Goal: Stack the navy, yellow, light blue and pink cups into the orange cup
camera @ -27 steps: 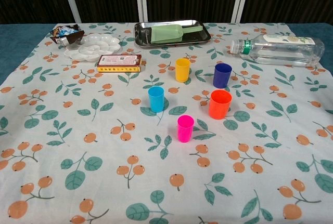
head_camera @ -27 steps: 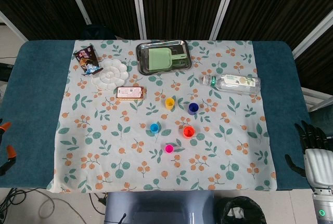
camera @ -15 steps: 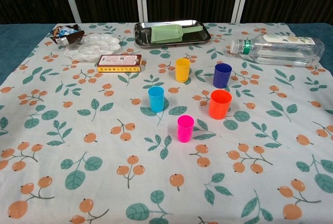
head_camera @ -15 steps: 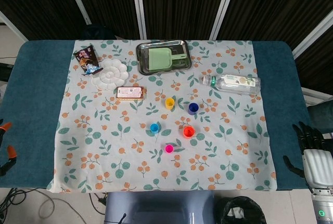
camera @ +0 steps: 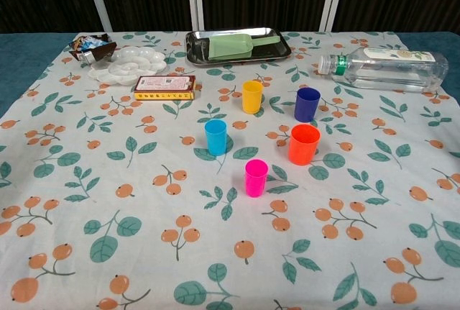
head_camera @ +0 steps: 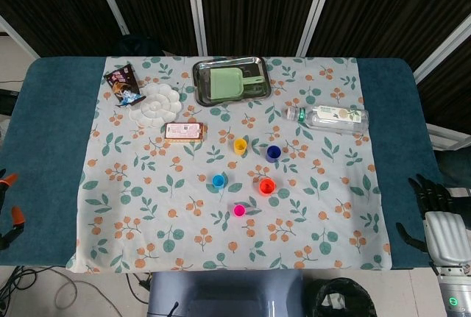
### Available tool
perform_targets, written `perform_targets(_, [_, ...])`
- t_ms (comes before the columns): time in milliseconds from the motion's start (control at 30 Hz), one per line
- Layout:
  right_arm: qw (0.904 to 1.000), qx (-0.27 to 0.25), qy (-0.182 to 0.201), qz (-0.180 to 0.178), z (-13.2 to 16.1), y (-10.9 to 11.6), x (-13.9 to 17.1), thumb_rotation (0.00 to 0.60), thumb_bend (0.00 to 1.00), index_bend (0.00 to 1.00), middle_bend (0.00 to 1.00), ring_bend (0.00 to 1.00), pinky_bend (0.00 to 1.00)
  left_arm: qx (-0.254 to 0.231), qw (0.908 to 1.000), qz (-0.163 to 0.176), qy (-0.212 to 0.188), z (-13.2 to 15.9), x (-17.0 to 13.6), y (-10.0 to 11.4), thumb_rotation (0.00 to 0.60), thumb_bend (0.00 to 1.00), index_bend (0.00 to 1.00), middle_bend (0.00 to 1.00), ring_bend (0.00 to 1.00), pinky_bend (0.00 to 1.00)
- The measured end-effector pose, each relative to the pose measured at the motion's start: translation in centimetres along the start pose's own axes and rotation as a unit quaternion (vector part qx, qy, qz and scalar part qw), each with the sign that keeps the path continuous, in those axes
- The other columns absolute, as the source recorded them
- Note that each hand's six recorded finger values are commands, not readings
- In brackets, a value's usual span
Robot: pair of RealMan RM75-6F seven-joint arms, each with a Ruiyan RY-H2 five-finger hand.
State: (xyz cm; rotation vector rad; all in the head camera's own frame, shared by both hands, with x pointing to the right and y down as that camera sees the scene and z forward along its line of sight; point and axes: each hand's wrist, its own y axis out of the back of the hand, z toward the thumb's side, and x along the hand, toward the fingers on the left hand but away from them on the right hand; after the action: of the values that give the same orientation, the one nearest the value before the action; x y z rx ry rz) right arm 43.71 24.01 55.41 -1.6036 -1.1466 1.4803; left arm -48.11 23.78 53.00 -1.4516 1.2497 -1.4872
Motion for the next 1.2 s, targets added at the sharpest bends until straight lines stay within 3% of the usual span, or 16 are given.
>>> perform_targets(467, [0.9989, -0.044, 0.008, 0.011, 0.3, 0.8, -1.7, 0.600, 0.37, 0.00, 0.00, 0.02, 0.06, 0.003, 1.0000, -0.009, -0.004, 0.3, 0.0, -0.5, 0.600, 0.61, 0.17, 0.08, 0.00, 0.00])
perform_targets(667, [0.9971, -0.007, 0.037, 0.066, 1.0, 1.2, -5.8, 0.600, 0.37, 0.00, 0.00, 0.02, 0.05, 0.005, 1.0000, -0.005, -0.002, 0.3, 0.0, -0.4, 0.600, 0.61, 0.18, 0.08, 0.00, 0.00])
perform_targets(933, [0.9825, 0.042, 0.088, 0.159, 5.4, 1.4, -12.8, 0.600, 0.35, 0.00, 0.00, 0.02, 0.05, 0.007, 1.0000, -0.004, 0.000, 0.2, 0.0, -0.3, 0.600, 0.61, 0.18, 0.08, 0.00, 0.00])
perform_targets(1200, [0.9696, 0.078, 0.126, 0.194, 10.9, 0.4, -17.4, 0.600, 0.33, 0.00, 0.00, 0.01, 0.05, 0.005, 1.0000, -0.004, 0.004, -0.1, 0.1, -0.2, 0.600, 0.61, 0.18, 0.08, 0.00, 0.00])
